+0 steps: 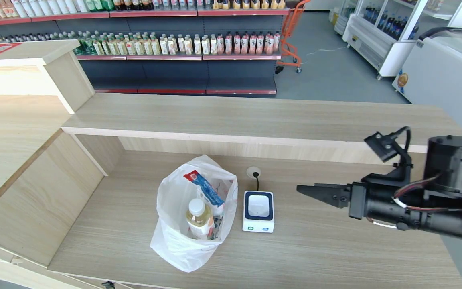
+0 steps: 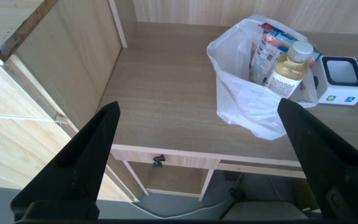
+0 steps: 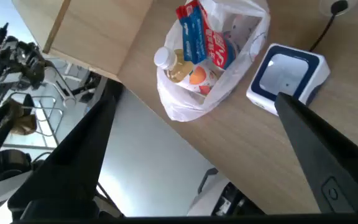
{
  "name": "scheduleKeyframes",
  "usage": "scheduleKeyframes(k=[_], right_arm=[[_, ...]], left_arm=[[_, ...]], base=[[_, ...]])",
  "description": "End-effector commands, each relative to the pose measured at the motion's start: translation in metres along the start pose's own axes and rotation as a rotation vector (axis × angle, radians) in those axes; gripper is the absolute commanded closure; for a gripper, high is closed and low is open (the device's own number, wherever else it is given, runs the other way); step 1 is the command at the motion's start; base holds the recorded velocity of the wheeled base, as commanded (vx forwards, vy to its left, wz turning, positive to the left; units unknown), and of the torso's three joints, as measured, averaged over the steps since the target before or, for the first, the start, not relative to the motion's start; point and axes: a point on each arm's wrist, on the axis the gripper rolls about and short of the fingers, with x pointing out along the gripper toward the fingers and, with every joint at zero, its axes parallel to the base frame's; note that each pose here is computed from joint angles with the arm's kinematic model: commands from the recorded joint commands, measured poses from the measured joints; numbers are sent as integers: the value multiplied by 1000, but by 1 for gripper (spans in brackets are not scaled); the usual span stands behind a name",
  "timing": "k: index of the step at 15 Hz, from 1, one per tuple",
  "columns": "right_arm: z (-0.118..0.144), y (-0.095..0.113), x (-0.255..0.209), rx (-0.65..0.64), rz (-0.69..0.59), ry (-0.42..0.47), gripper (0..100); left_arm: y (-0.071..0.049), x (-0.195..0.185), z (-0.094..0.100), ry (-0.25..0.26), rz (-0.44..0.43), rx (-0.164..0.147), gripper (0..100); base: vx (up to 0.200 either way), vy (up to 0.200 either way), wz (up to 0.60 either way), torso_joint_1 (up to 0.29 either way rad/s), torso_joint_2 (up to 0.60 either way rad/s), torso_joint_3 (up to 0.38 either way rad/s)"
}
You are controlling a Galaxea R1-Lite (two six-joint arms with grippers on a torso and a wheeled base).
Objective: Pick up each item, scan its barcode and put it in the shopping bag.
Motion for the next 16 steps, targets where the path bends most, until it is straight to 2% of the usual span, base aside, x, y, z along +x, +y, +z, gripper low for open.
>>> scheduleKeyframes(k=[1, 4, 5, 6, 7, 9, 10, 11, 16], right_arm=[[-70, 29, -145, -206, -342, -163, 0], [-131, 41, -180, -201, -698, -261, 0], [-147, 44, -188, -199, -767, -286, 0], [-165, 44, -193, -201, -783, -312, 0], [-174, 48, -197, -205, -794, -377, 0], [-179, 53, -199, -261, -776, -435, 0], [-180, 52, -200, -286, -820, -442, 0], [-183, 50, -201, -253, -892, -430, 0], [-183, 50, -201, -233, -895, -433, 0]], left_arm=[[0, 0, 0, 0, 1, 0, 0], [0, 0, 0, 0, 1, 0, 0], [0, 0, 0, 0, 1, 0, 0], [0, 0, 0, 0, 1, 0, 0], [0, 0, 0, -1, 1, 0, 0], [0, 0, 0, 0, 1, 0, 0], [0, 0, 0, 0, 1, 0, 0], [0, 0, 0, 0, 1, 0, 0], [0, 0, 0, -1, 1, 0, 0]], base=[[0, 0, 0, 0, 0, 0], [0, 0, 0, 0, 0, 0], [0, 0, 0, 0, 0, 0], [0, 0, 0, 0, 0, 0], [0, 0, 0, 0, 0, 0], [0, 0, 0, 0, 0, 0], [0, 0, 0, 0, 0, 0], [0, 0, 0, 0, 0, 0], [0, 0, 0, 0, 0, 0]])
